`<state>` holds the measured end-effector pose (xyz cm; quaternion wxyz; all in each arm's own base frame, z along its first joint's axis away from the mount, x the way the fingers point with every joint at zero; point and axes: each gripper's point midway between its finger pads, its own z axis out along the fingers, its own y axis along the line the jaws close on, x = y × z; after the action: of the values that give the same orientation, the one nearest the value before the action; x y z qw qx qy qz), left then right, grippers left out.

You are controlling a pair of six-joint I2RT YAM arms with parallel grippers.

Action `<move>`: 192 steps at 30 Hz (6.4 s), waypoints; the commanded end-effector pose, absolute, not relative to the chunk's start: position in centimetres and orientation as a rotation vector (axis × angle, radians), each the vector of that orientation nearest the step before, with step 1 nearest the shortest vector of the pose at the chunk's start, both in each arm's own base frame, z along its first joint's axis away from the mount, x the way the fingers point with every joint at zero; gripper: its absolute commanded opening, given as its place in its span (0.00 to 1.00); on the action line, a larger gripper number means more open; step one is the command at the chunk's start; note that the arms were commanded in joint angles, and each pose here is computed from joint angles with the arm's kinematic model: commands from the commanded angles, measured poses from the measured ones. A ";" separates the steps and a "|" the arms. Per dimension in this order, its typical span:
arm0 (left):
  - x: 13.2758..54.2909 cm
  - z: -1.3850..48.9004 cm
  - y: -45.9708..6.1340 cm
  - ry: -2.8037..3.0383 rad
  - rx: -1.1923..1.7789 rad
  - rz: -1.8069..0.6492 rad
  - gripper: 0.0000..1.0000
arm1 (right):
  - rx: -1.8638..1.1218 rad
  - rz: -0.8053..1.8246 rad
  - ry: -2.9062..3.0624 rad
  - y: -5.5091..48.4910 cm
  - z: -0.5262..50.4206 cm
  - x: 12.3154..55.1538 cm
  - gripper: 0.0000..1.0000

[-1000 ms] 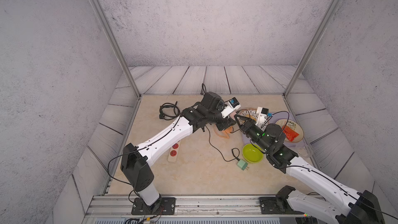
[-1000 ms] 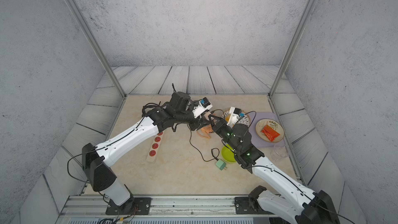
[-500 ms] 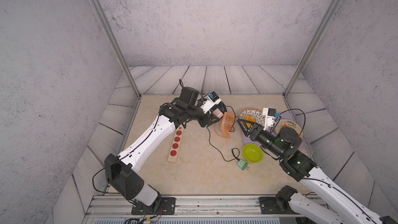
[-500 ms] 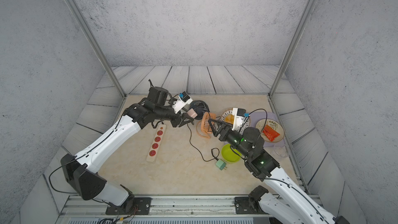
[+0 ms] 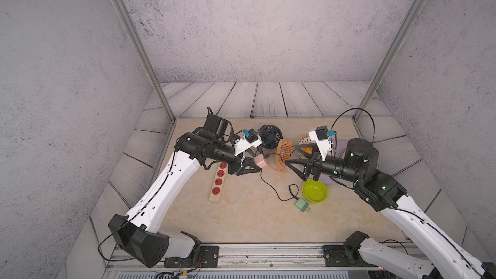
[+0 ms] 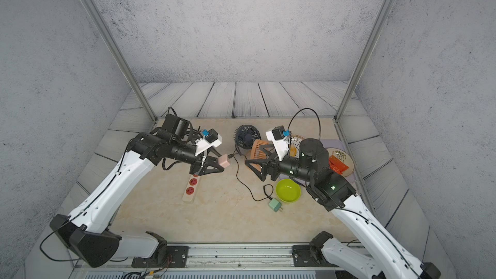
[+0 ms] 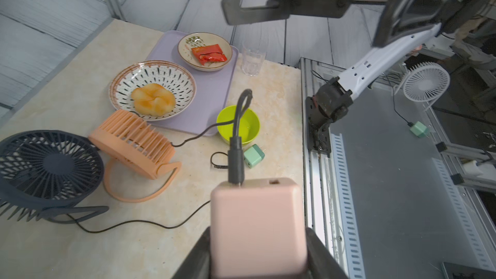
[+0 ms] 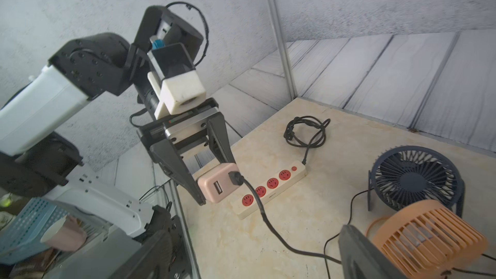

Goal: Plug the desk fan into the power strip
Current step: Pick up the plug from the center of the board, then move the socket to the center of the board.

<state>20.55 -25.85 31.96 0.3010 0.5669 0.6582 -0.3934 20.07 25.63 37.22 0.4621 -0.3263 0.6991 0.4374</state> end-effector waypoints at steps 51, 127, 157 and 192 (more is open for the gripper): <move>21.1 32.3 -26.2 1.628 1.718 -0.844 0.00 | -1.375 1.240 1.385 34.4 33.9 20.9 0.53; 35.7 1.4 -12.0 2.998 0.259 -0.229 0.67 | -1.070 0.869 1.654 24.8 30.4 19.3 0.00; 29.2 2.3 -20.9 3.038 0.196 -0.297 0.69 | -1.096 0.828 1.743 25.0 28.0 20.3 0.00; 35.7 20.1 -3.5 2.367 0.034 -0.159 0.99 | -1.608 0.785 1.733 35.4 24.3 30.8 0.00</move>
<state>35.45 -4.73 18.43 0.3558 0.0189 0.9313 -0.0755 31.47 34.62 25.19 0.3453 -0.5800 0.6764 0.2947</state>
